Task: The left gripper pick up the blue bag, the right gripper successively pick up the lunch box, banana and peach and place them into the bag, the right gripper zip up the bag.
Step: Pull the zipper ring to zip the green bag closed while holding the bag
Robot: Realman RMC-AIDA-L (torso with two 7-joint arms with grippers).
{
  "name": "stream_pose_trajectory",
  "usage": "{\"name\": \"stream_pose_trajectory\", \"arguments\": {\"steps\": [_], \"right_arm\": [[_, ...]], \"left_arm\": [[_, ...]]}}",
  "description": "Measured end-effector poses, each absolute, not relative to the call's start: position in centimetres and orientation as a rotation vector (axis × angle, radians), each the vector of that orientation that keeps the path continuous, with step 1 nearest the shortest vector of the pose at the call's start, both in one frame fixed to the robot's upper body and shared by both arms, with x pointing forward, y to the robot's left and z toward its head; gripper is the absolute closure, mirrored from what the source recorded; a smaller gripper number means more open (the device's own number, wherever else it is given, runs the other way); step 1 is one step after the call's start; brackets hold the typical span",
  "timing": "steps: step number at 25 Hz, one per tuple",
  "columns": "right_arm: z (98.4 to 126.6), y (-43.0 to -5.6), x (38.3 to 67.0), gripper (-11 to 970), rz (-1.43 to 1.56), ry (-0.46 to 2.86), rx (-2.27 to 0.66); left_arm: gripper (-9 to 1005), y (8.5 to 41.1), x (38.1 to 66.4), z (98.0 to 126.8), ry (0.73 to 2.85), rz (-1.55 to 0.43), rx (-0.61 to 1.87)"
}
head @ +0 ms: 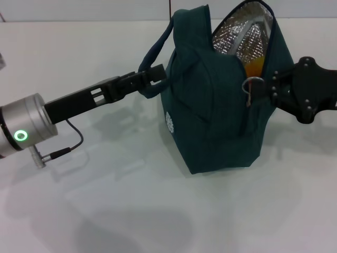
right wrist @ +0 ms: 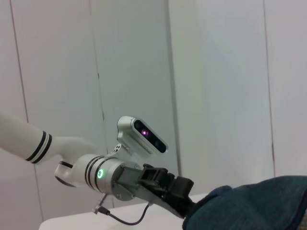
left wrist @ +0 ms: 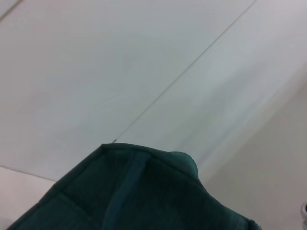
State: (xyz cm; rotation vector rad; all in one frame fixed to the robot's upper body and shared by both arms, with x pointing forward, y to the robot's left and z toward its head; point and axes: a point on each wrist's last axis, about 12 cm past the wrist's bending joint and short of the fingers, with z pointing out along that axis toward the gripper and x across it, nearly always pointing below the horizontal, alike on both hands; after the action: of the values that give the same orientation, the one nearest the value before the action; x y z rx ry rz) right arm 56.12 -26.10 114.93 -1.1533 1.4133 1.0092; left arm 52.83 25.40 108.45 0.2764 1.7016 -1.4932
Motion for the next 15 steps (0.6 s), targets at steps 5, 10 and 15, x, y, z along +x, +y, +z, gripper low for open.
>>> {"name": "stream_pose_trajectory", "arguments": {"steps": [5,10,15], "right_arm": [[115.9,-26.1,56.5,938,0.994,1.413,-1.17],[116.9,-26.3,56.7,938,0.974,1.403,-1.177],[117.1,-26.0,56.9,937,0.982,1.403,-1.187]], "left_arm": [[101,26.3,52.2,108.1,1.676,-1.462,0.238],[101,26.9,51.6,107.9,1.649,-1.447,0.206],[102,27.1,50.6,107.6,1.623,-1.435,0.256]]}}
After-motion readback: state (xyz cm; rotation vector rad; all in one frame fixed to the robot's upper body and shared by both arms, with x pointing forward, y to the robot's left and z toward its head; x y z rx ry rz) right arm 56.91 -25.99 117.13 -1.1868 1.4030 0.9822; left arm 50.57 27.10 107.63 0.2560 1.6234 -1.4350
